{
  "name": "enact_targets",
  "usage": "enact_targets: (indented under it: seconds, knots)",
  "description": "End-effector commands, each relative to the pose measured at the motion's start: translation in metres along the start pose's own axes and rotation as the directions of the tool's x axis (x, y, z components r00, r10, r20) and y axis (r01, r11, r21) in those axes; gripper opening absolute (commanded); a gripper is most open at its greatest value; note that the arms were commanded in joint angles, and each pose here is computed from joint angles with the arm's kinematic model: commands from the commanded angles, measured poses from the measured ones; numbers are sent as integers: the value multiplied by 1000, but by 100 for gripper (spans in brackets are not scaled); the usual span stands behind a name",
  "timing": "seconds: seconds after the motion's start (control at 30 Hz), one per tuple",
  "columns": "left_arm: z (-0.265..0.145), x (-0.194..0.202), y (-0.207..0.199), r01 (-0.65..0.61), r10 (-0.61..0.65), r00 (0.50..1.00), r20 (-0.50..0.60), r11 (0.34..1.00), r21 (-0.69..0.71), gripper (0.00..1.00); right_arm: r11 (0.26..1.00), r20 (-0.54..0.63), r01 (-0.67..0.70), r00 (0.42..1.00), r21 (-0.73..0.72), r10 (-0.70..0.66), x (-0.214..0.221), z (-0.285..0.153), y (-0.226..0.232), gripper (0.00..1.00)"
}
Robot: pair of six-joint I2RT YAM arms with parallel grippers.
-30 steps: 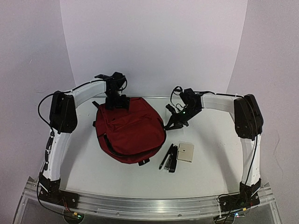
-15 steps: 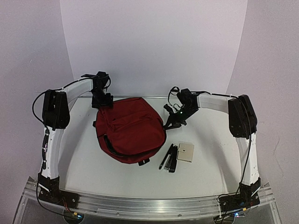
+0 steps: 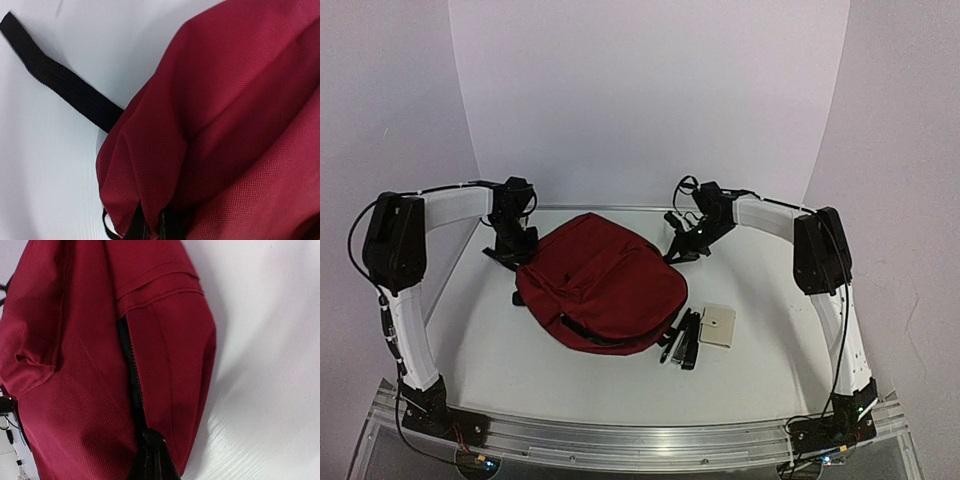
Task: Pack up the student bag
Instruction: Zip the student bag at the center of the board.
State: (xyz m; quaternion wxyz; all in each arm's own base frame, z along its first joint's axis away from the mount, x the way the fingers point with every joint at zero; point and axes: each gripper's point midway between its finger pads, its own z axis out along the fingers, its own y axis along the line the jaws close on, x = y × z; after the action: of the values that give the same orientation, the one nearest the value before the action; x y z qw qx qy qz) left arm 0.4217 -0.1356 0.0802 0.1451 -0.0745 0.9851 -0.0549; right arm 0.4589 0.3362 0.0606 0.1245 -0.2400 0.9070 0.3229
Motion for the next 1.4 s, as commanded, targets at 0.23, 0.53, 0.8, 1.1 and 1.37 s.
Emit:
enact_targets:
  seconds: [0.23, 0.53, 0.8, 1.1, 1.37]
  knots:
    - [-109, 3, -31, 21, -68, 976, 205, 974, 224, 58, 973, 62, 91, 995, -212, -80, -27, -10, 66, 0]
    - [-109, -50, -169, -329, 224, 924, 311, 879, 345, 65, 972, 79, 105, 993, -210, -90, -33, -14, 76, 0]
    - [-57, -38, -256, -496, 396, 866, 303, 756, 427, 68, 977, 83, 100, 993, -186, -86, -34, -15, 74, 0]
    - [18, -36, -231, -524, 485, 848, 214, 827, 205, 57, 977, 89, 97, 993, -187, -81, -35, -20, 77, 0]
    - [30, -8, -183, -514, 506, 857, 97, 853, 91, 10, 990, 81, 61, 995, -130, -51, -29, -25, 49, 0]
